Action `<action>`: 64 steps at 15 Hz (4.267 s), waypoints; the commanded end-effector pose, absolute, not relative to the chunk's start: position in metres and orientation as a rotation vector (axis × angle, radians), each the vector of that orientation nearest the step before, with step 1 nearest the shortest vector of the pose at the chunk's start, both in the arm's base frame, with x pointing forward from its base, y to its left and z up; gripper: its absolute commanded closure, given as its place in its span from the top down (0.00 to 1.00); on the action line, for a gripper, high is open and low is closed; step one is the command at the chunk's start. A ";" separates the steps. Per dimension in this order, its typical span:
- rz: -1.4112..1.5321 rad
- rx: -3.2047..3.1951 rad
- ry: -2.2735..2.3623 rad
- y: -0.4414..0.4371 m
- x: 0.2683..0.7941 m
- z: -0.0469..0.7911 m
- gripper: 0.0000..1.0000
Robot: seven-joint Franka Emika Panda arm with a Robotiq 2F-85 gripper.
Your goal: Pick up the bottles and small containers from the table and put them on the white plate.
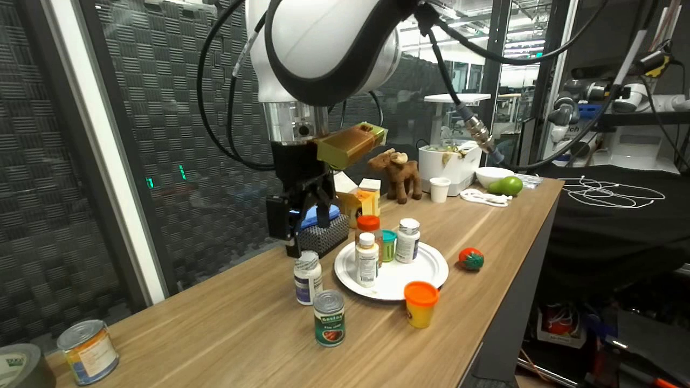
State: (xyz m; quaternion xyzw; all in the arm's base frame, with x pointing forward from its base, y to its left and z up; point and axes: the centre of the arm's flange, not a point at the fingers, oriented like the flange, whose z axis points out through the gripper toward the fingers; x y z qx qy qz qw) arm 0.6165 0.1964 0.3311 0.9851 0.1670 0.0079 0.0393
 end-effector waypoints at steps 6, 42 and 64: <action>-0.076 3.041 0.514 0.194 0.650 0.320 1.00; 0.166 2.977 0.190 0.087 0.525 0.469 0.20; -0.065 2.959 0.072 0.052 0.521 0.338 0.20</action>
